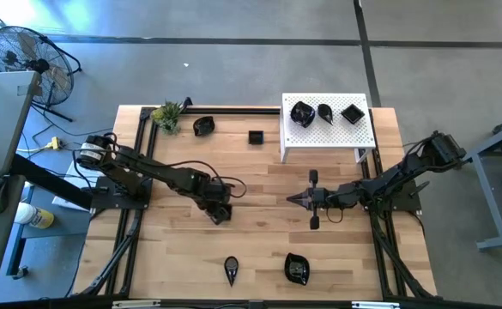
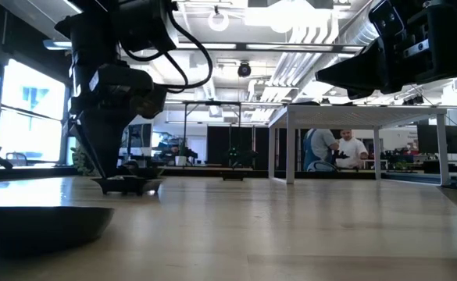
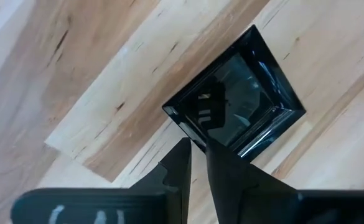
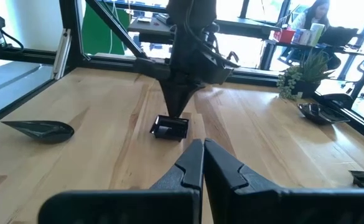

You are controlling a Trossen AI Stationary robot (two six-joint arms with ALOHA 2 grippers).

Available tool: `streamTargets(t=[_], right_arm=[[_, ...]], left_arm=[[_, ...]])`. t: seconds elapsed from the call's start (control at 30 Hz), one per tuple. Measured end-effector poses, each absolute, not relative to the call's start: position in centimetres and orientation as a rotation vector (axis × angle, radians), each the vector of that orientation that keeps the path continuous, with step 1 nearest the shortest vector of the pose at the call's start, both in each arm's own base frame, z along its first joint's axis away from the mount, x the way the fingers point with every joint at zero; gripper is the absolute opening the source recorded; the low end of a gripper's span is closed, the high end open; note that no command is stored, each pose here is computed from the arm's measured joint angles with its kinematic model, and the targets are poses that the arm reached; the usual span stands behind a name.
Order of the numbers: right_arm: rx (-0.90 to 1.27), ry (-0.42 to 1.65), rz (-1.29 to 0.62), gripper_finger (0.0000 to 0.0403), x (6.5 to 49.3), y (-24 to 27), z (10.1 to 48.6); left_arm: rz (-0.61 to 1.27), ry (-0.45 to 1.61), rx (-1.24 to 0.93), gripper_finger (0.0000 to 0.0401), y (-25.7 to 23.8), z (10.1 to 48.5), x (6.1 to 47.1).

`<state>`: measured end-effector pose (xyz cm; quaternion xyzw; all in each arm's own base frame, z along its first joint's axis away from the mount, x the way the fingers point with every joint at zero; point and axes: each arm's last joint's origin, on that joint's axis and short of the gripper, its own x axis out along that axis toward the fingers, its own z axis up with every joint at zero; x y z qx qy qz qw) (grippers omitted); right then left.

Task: Pick & Place Mini shaped plates
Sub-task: Stack the black square plate on top of the black square plates on the shelf

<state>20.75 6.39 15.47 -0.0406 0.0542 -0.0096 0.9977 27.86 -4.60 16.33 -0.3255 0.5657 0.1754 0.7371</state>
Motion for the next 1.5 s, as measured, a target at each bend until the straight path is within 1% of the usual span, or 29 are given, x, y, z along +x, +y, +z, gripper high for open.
streamTargets(t=[0.17, 0.43, 0.53, 0.6, 0.67, 0.87, 0.9, 1.0, 1.17, 1.3, 1.4, 1.5], right_arm=[[-0.081, 0.109, -0.019, 0.0000, 20.8, 6.4, 15.5], [-0.081, 0.109, -0.019, 0.0000, 20.8, 6.4, 15.5], [-0.071, 0.108, -0.020, 0.0000, 20.8, 6.4, 15.5], [-0.070, 0.108, -0.020, 0.0000, 20.7, 6.4, 15.5], [-0.070, 0.108, -0.020, 0.0000, 20.7, 6.4, 15.5], [-0.070, 0.107, -0.020, 0.0000, 20.7, 6.4, 15.5], [-0.070, 0.107, -0.020, 0.0000, 20.7, 6.4, 15.5], [-0.069, 0.105, -0.020, 0.0000, 20.7, 6.4, 15.5], [-0.069, 0.105, -0.020, 0.0000, 20.7, 6.4, 15.5], [-0.069, 0.104, -0.020, 0.0000, 20.8, 6.4, 15.5], [-0.067, 0.101, -0.020, 0.0000, 20.8, 6.4, 15.5], [-0.067, 0.101, -0.020, 0.0000, 20.8, 6.4, 15.5]], left_arm=[[0.370, 1.206, -0.746, 0.0058, -4.7, 16.5, 28.2], [0.358, 1.181, -0.757, 0.0102, -4.7, 16.6, 28.5], [0.344, 1.183, -0.743, 0.0105, -4.8, 15.9, 28.9], [0.345, 1.201, -0.734, 0.0098, -4.8, 15.6, 28.9], [0.337, 1.191, -0.733, 0.0082, -4.9, 15.4, 29.2], [0.342, 1.187, -0.707, 0.0010, -4.8, 15.4, 29.2], [0.346, 1.186, -0.702, 0.0005, -4.8, 15.4, 29.2], [0.340, 1.177, -0.681, 0.0010, -4.7, 15.7, 29.0], [0.246, 1.145, -0.576, 0.0008, -4.8, 16.3, 29.5], [0.150, 1.158, -0.431, 0.0010, -4.9, 17.9, 30.2], [0.109, 1.159, -0.301, 0.0029, -4.9, 19.5, 30.8], [0.079, 1.162, -0.218, 0.0063, -4.8, 20.3, 31.3]])
